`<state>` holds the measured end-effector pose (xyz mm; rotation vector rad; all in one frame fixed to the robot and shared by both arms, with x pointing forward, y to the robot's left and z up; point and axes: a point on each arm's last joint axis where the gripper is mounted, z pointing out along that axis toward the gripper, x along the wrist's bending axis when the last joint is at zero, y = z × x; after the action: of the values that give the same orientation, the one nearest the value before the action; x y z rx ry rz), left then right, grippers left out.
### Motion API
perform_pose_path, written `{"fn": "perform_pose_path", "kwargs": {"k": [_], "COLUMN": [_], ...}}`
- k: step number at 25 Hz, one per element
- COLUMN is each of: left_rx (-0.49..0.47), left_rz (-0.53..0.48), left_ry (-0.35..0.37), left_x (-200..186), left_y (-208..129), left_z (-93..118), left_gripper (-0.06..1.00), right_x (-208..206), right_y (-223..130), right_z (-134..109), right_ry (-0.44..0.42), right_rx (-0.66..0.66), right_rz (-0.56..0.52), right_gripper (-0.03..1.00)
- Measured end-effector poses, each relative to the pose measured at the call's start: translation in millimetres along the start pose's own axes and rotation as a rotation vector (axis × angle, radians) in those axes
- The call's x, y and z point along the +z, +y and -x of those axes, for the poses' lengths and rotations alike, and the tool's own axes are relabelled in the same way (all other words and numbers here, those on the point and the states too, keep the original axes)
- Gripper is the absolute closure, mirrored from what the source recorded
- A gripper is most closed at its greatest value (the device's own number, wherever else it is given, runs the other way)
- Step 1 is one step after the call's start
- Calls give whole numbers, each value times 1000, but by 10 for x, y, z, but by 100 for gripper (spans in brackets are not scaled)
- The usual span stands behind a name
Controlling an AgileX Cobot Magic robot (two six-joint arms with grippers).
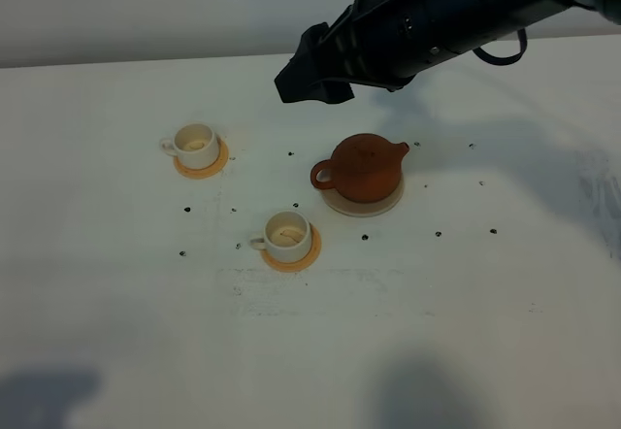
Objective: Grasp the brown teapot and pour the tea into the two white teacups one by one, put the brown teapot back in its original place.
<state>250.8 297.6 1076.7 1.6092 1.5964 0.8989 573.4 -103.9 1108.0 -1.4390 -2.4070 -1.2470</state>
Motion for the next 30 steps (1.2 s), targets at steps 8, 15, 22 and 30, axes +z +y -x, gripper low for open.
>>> {"fn": "perform_pose_path", "kwargs": {"k": [8,15,22,30], "left_rx": [-44,-49,-52,-52], "left_rz": [8,28,31,34], "left_ry": [37,71,73,73], "left_x": [70,85,85,84], "left_y": [-373,-391,-387,-386], "left_z": [-23,-54,-56,-56], "left_gripper": [59,59,59,59], "right_x": [107,280,392,391], "right_y": [-5,-46,-84,-87], "right_z": [-60,38,63,76], "right_ry": [-28,-55,-68,-83], "right_rx": [-25,0,-4,-11], "right_rz": [-10,-58,-88,-92], "right_gripper": [40,40,41,43]}}
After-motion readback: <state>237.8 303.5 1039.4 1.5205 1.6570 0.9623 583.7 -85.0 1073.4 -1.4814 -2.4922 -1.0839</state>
